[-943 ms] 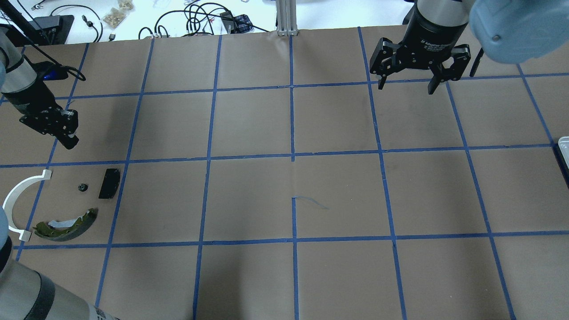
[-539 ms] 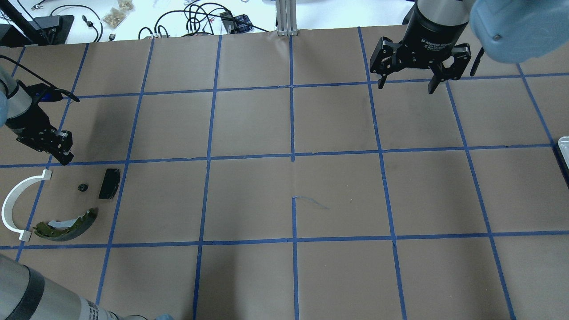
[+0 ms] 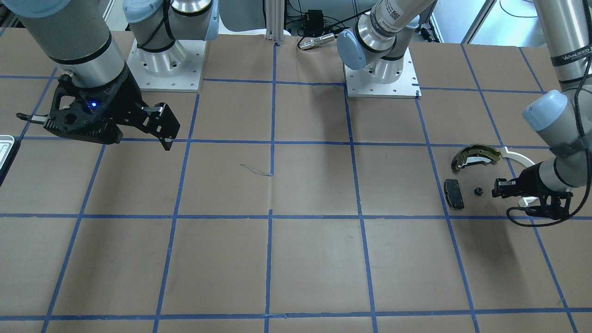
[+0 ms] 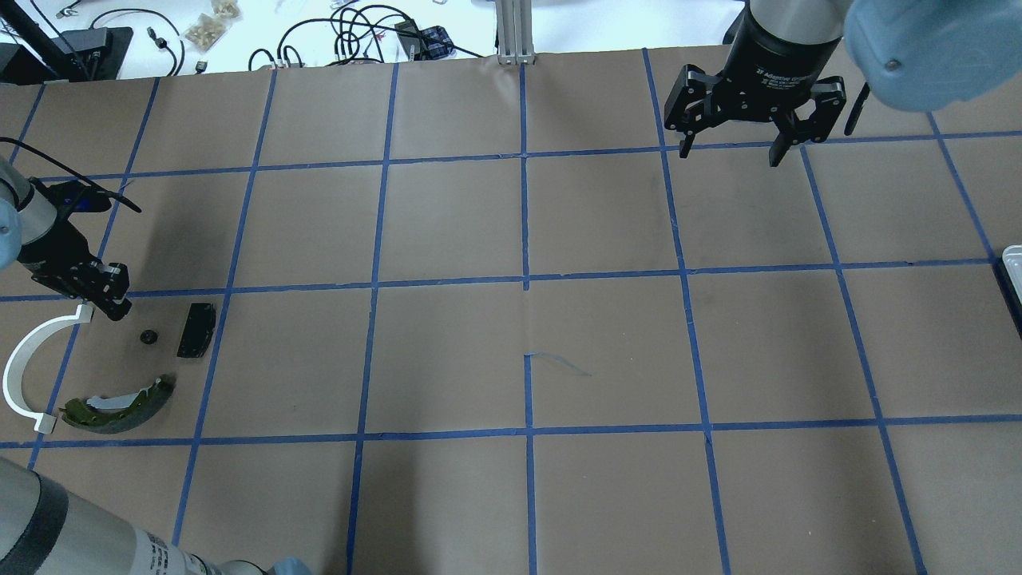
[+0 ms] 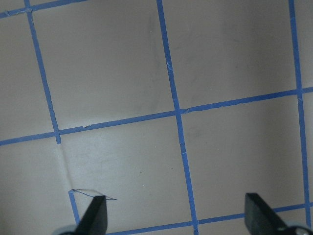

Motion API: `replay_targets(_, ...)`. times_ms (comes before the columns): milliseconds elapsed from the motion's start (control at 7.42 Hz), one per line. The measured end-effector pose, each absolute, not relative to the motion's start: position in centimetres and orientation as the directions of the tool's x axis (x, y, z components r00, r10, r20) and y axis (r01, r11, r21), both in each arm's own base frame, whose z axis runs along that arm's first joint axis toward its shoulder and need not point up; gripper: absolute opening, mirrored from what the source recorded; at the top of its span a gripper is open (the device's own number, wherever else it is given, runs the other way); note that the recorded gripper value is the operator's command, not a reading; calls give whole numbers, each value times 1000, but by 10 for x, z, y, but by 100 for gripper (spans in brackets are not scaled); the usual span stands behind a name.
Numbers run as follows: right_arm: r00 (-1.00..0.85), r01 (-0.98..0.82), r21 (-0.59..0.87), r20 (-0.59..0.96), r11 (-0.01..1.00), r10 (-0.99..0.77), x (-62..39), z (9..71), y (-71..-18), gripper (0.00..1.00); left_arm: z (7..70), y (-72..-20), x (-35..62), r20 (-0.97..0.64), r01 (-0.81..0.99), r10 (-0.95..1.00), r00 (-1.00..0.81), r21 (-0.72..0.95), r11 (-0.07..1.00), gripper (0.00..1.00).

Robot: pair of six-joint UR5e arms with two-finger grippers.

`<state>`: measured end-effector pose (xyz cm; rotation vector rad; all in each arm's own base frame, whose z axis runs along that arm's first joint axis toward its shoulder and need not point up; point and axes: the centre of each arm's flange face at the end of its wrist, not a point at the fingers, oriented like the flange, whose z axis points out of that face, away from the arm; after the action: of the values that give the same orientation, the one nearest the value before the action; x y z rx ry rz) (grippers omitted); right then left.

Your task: Place bearing gear from tray to pile

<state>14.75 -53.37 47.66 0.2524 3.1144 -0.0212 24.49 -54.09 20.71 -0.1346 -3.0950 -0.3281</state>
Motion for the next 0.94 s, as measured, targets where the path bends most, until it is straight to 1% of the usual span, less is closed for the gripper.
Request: replay_targets(943,-987,162,1,-16,987,162,148,470,-538,100,184,-522,248,77,107,91,-993,241,965,0)
